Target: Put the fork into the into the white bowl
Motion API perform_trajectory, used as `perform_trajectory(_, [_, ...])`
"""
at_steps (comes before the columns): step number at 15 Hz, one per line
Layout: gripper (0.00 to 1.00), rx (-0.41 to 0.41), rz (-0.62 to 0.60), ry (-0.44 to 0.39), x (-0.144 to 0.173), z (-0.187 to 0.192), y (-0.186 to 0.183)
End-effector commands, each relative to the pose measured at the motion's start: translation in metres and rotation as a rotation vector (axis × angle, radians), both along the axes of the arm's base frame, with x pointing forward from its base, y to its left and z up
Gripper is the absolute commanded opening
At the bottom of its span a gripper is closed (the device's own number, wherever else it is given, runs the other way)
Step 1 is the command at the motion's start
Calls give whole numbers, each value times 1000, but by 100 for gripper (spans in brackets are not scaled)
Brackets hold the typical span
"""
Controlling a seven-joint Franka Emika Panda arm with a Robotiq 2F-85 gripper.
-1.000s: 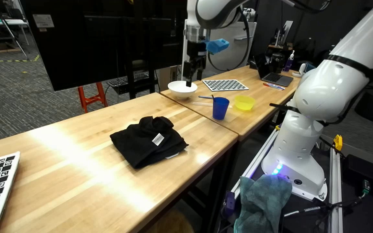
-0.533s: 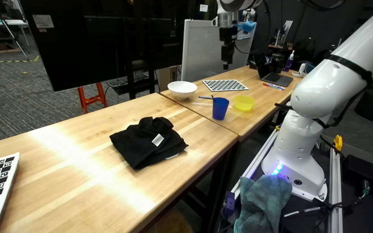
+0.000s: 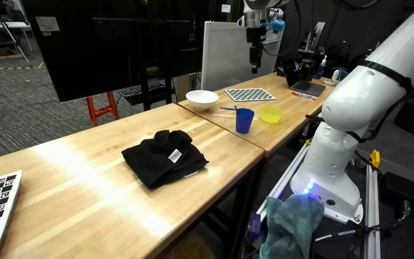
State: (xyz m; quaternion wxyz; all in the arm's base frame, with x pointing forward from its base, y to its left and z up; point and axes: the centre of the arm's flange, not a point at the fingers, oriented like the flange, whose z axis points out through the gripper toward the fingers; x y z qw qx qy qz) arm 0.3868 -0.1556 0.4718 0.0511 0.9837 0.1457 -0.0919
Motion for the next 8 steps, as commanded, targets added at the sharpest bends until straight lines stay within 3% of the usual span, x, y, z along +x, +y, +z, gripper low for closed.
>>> perform_trajectory(1, [100,26,114,32,7,0,-6])
perform_trajectory(8, [100,92,359,136,13,-29,-30])
